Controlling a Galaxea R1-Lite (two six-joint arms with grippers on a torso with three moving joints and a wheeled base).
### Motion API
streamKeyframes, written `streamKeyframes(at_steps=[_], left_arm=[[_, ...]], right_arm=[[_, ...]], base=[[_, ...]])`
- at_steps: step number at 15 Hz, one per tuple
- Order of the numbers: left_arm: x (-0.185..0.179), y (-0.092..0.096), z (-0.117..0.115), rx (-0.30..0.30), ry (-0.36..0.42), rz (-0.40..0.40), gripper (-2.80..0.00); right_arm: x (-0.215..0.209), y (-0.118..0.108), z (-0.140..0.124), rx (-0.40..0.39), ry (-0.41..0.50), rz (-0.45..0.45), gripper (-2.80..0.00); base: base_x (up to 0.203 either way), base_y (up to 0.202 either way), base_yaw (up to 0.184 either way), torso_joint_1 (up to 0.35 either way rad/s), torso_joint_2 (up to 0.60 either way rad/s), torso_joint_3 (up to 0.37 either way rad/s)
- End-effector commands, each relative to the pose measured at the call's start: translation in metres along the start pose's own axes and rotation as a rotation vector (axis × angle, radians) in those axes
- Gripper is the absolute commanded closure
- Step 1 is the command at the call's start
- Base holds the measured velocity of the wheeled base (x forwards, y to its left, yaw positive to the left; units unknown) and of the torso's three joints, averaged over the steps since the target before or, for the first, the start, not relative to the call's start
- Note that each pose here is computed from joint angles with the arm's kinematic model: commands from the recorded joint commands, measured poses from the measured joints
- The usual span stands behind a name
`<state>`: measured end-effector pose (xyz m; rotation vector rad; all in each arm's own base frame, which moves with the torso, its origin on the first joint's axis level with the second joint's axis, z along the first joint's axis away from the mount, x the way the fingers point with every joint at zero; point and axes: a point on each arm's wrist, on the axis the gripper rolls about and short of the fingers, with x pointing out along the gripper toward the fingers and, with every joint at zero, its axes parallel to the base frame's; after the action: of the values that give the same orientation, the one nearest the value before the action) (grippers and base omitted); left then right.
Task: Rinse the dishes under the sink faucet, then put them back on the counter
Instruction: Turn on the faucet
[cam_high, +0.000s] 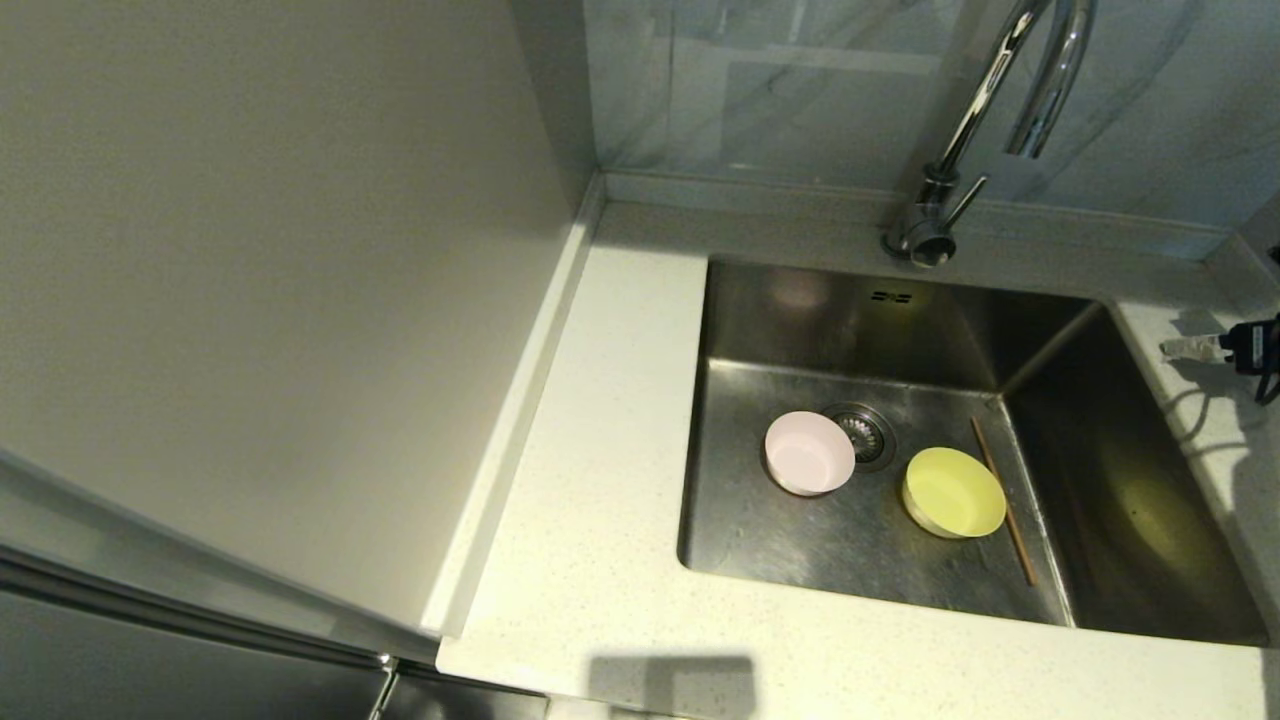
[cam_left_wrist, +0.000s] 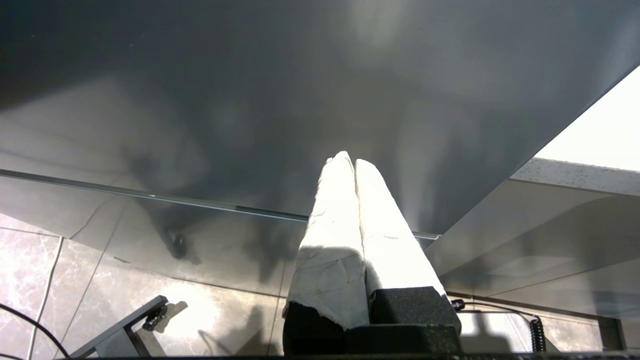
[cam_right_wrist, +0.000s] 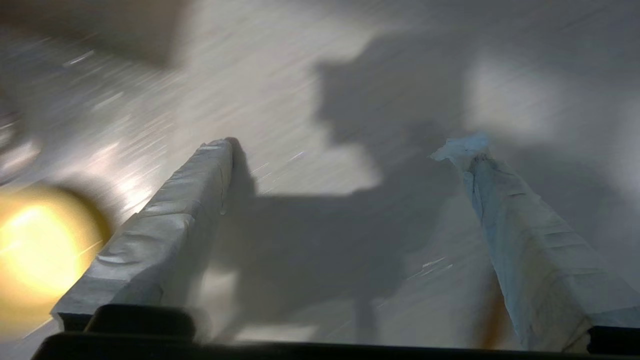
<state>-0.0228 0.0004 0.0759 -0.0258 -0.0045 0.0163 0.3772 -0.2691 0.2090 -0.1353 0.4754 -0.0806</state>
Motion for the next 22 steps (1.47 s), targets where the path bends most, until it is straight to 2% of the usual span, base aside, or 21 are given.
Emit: streamKeyframes(at_steps=[1,4,9,11,13,15,16,19,22], left_arm=[[0.0,0.0,0.0,0.0,-0.003,0.0,0.0],[0.0,0.0,0.0,0.0,-0.003,0.0,0.0],[0.0,0.0,0.0,0.0,-0.003,0.0,0.0],[0.0,0.0,0.0,0.0,-0.003,0.0,0.0],[0.0,0.0,0.0,0.0,-0.003,0.0,0.0],[0.0,0.0,0.0,0.0,-0.003,0.0,0.0],[0.0,0.0,0.0,0.0,-0.003,0.0,0.0],[0.0,0.0,0.0,0.0,-0.003,0.0,0.0],[0.0,0.0,0.0,0.0,-0.003,0.0,0.0]], right_arm=[[0.021,-0.007,-0.011,-0.024,-0.017,-0.06,-2.8],[0.03,-0.012,-0.016,-0.039,0.004,-0.154,-2.8],[0.029,-0.014,-0.022,-0.079,0.074,-0.208,-2.8],[0.02,-0.015,-0.019,-0.075,0.083,-0.201,-2.8],[-0.003,-0.011,-0.008,-0.031,0.054,-0.096,-2.8],[-0.037,0.0,0.011,0.055,0.027,-0.002,-2.8],[-0.056,0.007,0.024,0.108,0.005,0.018,-2.8],[-0.098,0.034,0.051,0.201,-0.048,0.044,-2.8],[-0.123,0.051,0.046,0.226,-0.011,0.011,-2.8]], base=[[0.0,0.0,0.0,0.0,0.0,0.0],[0.0,0.0,0.0,0.0,0.0,0.0],[0.0,0.0,0.0,0.0,0.0,0.0],[0.0,0.0,0.0,0.0,0.0,0.0],[0.0,0.0,0.0,0.0,0.0,0.0],[0.0,0.0,0.0,0.0,0.0,0.0],[0.0,0.0,0.0,0.0,0.0,0.0],[0.0,0.0,0.0,0.0,0.0,0.0],[0.0,0.0,0.0,0.0,0.0,0.0]])
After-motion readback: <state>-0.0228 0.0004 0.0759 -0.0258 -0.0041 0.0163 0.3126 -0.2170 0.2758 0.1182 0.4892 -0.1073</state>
